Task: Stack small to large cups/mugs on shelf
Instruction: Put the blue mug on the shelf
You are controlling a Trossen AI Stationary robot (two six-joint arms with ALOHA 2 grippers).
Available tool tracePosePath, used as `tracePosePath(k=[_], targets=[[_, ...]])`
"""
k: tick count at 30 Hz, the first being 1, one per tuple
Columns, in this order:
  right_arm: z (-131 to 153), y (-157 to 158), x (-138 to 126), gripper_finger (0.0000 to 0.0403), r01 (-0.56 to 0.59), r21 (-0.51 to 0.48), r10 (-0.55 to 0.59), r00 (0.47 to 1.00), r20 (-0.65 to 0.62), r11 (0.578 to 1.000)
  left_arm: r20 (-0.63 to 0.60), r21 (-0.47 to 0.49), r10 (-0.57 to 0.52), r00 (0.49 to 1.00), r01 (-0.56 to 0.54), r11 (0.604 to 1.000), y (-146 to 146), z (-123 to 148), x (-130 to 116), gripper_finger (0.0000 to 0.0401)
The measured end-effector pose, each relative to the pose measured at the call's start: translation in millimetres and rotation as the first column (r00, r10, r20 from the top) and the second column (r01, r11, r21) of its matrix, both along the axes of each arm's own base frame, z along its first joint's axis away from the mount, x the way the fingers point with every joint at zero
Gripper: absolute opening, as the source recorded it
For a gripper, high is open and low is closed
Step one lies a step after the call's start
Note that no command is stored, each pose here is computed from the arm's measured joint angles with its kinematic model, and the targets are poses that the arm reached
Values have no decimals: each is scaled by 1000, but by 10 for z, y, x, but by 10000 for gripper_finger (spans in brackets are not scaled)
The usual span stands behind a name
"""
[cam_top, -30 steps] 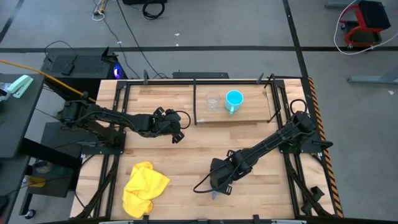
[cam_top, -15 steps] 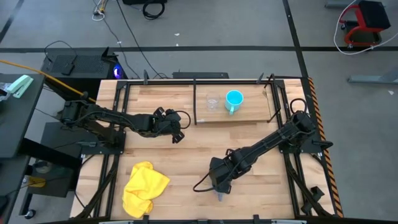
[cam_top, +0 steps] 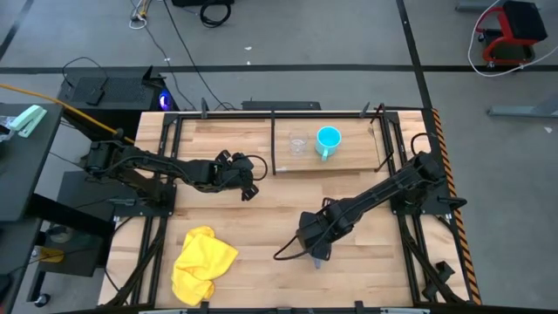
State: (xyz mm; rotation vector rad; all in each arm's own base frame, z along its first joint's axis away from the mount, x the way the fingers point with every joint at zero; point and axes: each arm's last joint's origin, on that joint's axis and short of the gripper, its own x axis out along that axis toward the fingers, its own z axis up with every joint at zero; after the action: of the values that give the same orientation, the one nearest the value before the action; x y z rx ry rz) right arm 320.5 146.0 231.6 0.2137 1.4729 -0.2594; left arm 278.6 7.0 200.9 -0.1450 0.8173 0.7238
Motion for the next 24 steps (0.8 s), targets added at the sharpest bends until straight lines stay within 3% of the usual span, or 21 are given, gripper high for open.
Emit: tracePosePath(k=[11,18,24], targets=[[547,-282,-350,7,58,-64,-54,997,53,996,-1,1,-2,1000,2,1000,-1,0,1,22],[948,-770,-719,7,181,-98,-180,983,22,979,0,1,-2,1000,2,1000,-2,0,1,12],[1265,-1240,-1026,7,263,-77,-254,961,106,962,1,0,-1,1000,1,1000,-2,0,1,19]])
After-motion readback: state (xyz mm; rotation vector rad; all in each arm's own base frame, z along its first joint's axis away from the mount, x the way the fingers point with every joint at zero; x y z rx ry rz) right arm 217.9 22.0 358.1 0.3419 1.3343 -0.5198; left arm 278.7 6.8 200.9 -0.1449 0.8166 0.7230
